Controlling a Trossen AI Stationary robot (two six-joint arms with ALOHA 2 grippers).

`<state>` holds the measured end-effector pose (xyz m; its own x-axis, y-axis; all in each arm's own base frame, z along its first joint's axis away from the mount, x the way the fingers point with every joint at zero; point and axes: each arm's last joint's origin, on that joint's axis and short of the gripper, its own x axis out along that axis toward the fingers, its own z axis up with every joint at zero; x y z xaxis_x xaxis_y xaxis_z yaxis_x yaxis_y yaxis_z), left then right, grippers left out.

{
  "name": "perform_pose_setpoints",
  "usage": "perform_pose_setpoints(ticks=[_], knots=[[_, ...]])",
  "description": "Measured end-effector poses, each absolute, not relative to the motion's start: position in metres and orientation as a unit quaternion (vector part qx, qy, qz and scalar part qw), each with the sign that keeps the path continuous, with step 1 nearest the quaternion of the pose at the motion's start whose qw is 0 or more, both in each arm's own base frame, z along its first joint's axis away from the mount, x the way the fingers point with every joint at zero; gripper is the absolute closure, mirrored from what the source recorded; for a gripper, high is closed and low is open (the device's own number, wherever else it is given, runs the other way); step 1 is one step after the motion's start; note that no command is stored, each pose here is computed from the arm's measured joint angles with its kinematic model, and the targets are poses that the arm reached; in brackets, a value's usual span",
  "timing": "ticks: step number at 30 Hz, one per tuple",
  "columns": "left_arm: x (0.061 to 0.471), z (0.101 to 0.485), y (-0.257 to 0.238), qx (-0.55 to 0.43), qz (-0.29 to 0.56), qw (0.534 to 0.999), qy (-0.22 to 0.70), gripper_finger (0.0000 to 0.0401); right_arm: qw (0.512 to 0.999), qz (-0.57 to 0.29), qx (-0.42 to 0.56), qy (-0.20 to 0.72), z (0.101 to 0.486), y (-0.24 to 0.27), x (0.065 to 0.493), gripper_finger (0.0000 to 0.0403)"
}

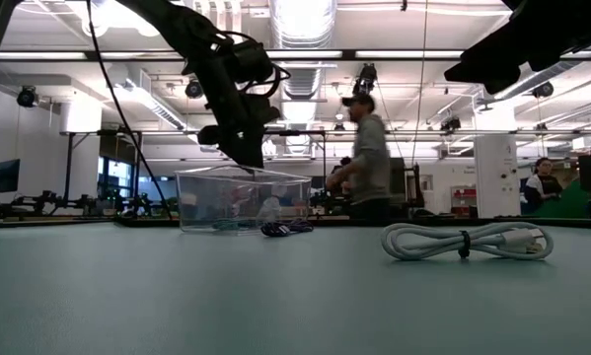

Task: Pick and place USB-C Cables
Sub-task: Put the white USB cable into the transparent bin

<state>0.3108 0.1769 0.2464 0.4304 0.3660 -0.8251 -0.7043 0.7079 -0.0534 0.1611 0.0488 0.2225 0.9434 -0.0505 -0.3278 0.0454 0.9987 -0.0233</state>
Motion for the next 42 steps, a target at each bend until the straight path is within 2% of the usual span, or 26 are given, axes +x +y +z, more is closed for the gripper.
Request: perform_pose_setpoints(ticks=[7,14,26,34,42], knots=[[0.311,0.258,0.166,-0.195,0.31,0.835,0.411,0.0277,0.986,-0.024,-0.007,0.166,0.223,0.049,0.161,0.0193],[0.307,0.289,0.138,-0.176,0.283,0.865,0.375,0.0276,0.986,-0.024,-0.007,0.167,0.222,0.049,0.161,0.0193],[0.302,0.336,0.024,-0.105,0.244,0.917,0.297,0.0276,0.986,-0.026,0.003,0.167,0.222,0.049,0.161,0.0193],[0.312,0.324,-0.07,-0.056,0.189,0.945,0.26,0.0276,0.985,-0.027,0.006,0.17,0.221,0.049,0.162,0.0193],[0.315,0.285,-0.145,-0.072,0.088,0.976,0.185,0.0276,0.981,-0.014,0.003,0.194,0.212,0.053,0.169,0.0193]])
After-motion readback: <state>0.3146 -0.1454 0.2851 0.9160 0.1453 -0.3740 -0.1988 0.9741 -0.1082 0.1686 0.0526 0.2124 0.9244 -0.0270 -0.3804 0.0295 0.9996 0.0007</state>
